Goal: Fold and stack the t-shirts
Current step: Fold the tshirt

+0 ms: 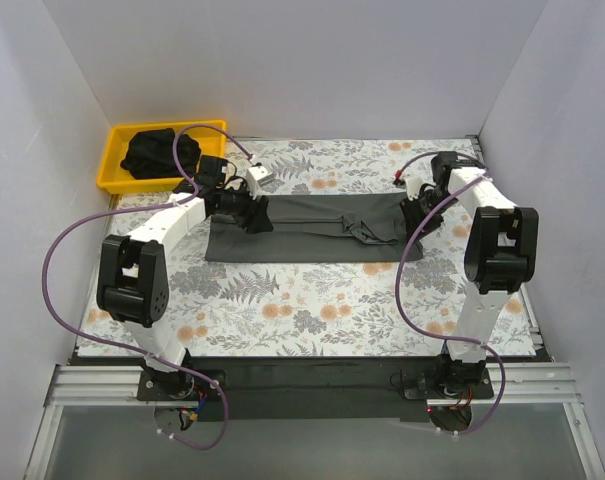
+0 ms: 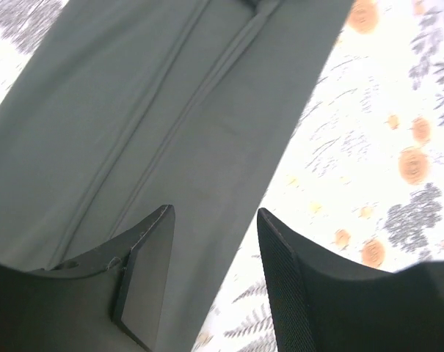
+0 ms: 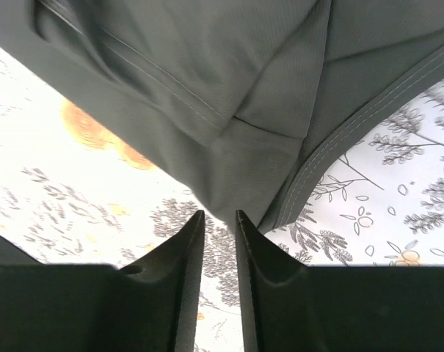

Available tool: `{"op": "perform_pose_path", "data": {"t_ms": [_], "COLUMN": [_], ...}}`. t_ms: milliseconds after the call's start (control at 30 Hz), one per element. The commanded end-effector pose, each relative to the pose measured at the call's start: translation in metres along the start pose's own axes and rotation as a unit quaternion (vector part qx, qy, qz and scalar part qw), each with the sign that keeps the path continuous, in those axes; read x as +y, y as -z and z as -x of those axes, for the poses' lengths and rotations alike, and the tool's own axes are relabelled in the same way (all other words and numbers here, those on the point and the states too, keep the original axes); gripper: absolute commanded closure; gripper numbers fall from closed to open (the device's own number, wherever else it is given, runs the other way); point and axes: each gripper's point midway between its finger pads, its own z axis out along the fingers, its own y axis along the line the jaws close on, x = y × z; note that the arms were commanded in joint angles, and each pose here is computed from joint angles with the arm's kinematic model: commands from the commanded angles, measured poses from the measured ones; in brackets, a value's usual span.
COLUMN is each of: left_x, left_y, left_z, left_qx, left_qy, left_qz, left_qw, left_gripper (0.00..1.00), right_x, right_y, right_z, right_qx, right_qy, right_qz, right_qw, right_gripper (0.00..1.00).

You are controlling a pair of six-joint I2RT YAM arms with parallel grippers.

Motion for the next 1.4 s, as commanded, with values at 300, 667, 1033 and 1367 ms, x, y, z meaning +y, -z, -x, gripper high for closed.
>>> {"op": "perform_pose_path", "data": {"t_ms": [300, 667, 1033, 1367], "left_x": [-0.012, -0.017, -0.018, -0.017], "left_y": [-0.005, 0.0, -0.002, -0.003], "left_z": [0.018, 0.003, -0.009, -0.021], "left_qx": [-0.03, -0.017, -0.009, 0.003], "left_qy": [-0.001, -0.01, -0.006, 0.003], "left_qz": [0.003, 0.017, 0.018, 0.025], "left_qw": [1.0, 1.0, 1.0, 1.0], "left_gripper": [0.5, 0.49, 0.49, 0.48], "right_x": [0.02, 0.019, 0.022, 0.015], "right_y": [-0.001, -0.019, 0.004, 0.001], "right_z": [0.034, 0.048, 0.088, 0.142], "right_qx": [-0.036, -0.031, -0.087, -0.139], "right_qy": [-0.039, -0.046, -0.025, -0.052], "right_qz": [0.033, 0.044, 0.042, 0.083], "right_qw": [0.998, 0.997, 0.995, 0.986], "right_gripper": [0.58, 0.67, 0.99, 0.99]}}
